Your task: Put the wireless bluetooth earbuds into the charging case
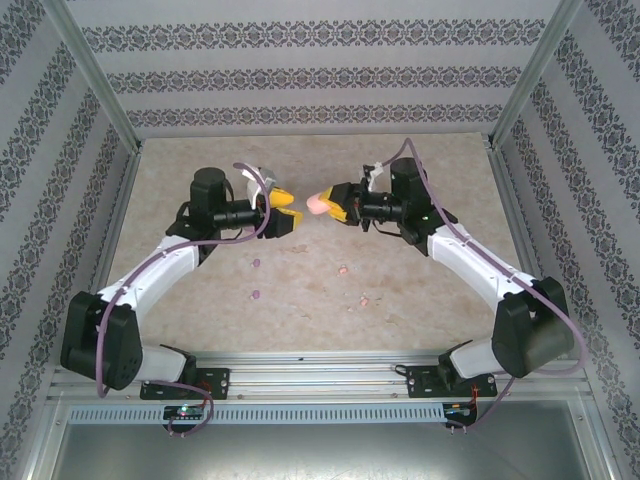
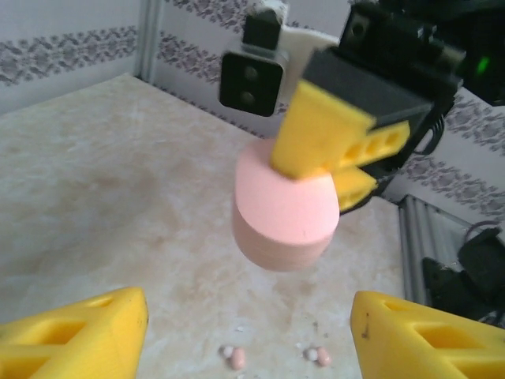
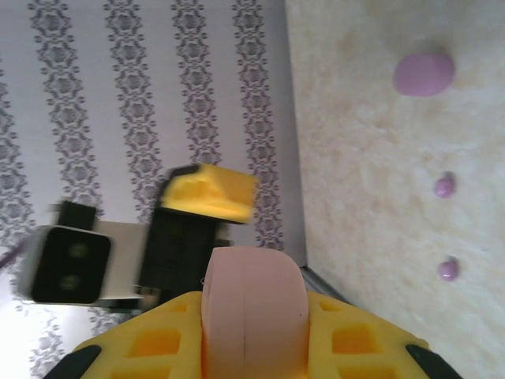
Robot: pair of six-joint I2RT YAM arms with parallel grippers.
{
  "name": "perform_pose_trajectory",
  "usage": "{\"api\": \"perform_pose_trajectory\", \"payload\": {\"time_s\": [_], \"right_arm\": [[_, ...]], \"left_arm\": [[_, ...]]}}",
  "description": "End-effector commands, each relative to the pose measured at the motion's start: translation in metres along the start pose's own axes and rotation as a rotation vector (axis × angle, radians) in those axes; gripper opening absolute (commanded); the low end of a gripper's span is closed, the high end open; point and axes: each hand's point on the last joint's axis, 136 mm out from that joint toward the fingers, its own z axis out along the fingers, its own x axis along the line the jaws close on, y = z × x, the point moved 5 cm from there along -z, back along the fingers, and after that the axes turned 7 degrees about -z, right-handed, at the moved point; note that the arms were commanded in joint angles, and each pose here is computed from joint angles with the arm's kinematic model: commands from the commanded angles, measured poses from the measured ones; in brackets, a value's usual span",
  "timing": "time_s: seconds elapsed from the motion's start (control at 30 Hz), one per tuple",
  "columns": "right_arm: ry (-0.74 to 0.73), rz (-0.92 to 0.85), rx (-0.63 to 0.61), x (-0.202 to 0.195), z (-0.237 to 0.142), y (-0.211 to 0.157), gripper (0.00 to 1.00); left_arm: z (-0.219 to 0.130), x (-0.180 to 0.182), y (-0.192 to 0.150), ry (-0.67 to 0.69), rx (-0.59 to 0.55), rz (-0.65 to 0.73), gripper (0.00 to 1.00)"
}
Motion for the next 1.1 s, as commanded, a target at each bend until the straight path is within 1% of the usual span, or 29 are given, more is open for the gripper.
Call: {"api": "perform_pose_trajectory", "payload": {"time_s": [0.0, 0.1, 0.13, 0.3, 0.6, 0.67, 0.77, 1.0, 1.07], "right_arm": [[0.103, -0.014, -0.006, 0.031, 0.006, 0.004, 0.22], [0.122, -0.005, -0.002, 0.038, 0.011, 0.002, 0.22], [0.132, -0.004, -0.003, 0.040, 0.012, 0.002, 0.22], [0.154, 0.013, -0.016, 0.043, 0.014, 0.001, 0.22], [0.142, 0.024, -0.033, 0.039, 0.013, 0.000, 0.21], [0.142, 0.023, -0.034, 0.039, 0.014, 0.000, 0.21], [0.137, 0.026, -0.031, 0.036, 0.015, 0.000, 0.21], [0.135, 0.036, -0.023, 0.034, 0.019, -0.001, 0.21], [0.140, 0.032, -0.017, 0.037, 0.018, -0.001, 0.21]], "left_arm": [[0.001, -0.017, 0.026, -0.154, -0.149, 0.076, 0.62], [0.003, -0.015, 0.028, -0.177, -0.214, 0.055, 0.56], [0.004, -0.014, 0.028, -0.180, -0.228, 0.055, 0.56], [0.011, -0.016, 0.027, -0.185, -0.224, 0.066, 0.55], [0.017, -0.020, 0.028, -0.180, -0.224, 0.082, 0.55], [0.018, -0.020, 0.030, -0.183, -0.230, 0.081, 0.54], [0.019, -0.019, 0.033, -0.182, -0.237, 0.066, 0.49], [0.021, -0.014, 0.033, -0.175, -0.257, 0.041, 0.50], [0.021, -0.012, 0.033, -0.167, -0.256, 0.039, 0.47]]}}
